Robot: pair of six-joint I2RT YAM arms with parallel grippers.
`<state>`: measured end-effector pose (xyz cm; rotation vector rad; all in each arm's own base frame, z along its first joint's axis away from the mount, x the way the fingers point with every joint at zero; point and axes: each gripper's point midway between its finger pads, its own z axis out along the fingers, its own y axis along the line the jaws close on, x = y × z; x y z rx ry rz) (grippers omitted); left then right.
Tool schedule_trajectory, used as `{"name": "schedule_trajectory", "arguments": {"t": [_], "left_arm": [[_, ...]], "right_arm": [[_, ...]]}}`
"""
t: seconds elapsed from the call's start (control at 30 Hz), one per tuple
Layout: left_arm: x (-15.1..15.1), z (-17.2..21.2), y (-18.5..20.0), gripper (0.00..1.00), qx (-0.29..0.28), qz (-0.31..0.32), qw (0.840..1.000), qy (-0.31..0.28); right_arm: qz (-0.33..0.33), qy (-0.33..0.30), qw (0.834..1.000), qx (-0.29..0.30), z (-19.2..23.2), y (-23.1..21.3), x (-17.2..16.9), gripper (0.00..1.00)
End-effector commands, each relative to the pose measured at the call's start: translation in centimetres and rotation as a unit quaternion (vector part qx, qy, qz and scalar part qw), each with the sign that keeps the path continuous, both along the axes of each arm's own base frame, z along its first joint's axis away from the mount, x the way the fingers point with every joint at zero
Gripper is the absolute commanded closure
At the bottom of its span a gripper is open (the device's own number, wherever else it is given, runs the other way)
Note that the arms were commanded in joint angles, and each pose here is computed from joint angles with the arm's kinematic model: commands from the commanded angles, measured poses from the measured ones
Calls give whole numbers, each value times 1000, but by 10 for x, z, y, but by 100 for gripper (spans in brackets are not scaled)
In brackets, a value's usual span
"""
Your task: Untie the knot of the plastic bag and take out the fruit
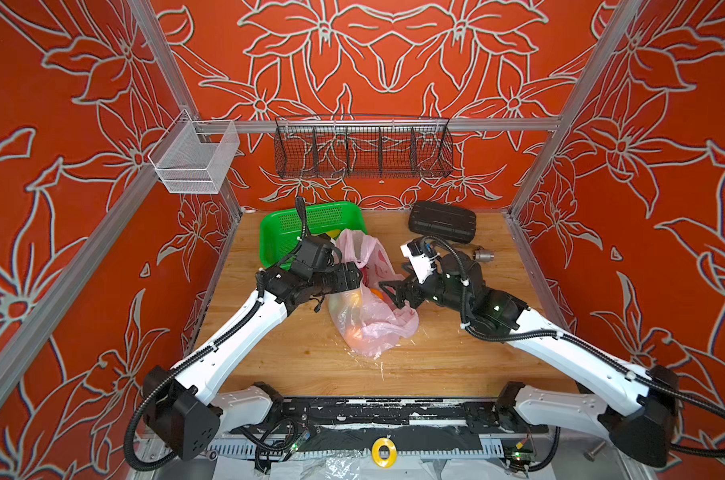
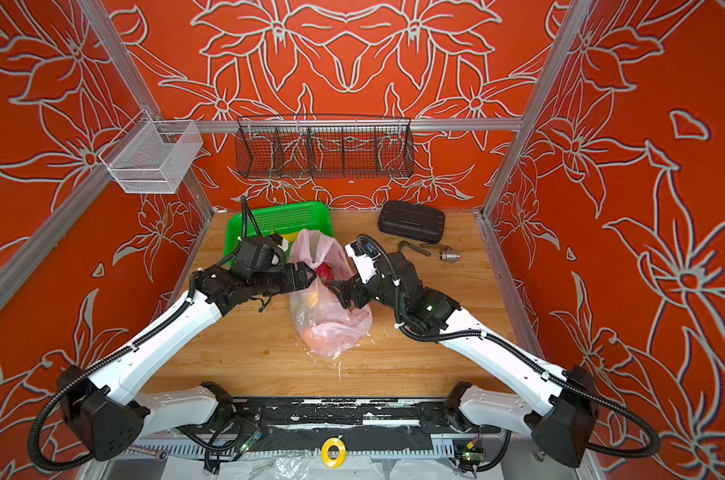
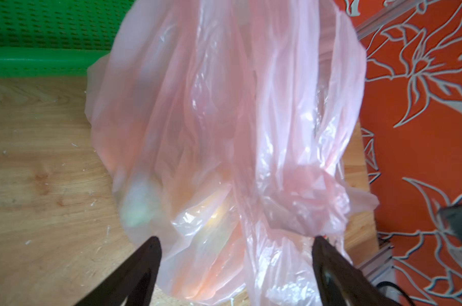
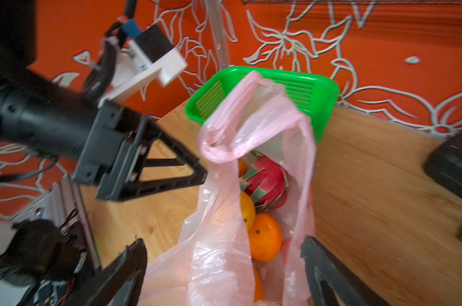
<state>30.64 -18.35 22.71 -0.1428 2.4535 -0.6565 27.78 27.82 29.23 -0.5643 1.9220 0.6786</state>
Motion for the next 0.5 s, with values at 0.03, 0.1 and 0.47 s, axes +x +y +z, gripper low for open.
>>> {"name": "schedule_trajectory", "arguments": {"t": [0.03, 0.1, 0.47], "left_arm": [[-2, -11, -7, 9, 22, -7, 1000, 11], [-1, -13, -14, 10, 25, -17, 999, 16], [15, -47, -26, 32, 96, -40, 993, 51]], "right_arm": [[-122, 31, 991, -42, -9, -32, 41, 8], [-130, 53, 988, -67, -25, -34, 49, 10], [-93, 146, 979, -110, -90, -7, 70, 38]]}}
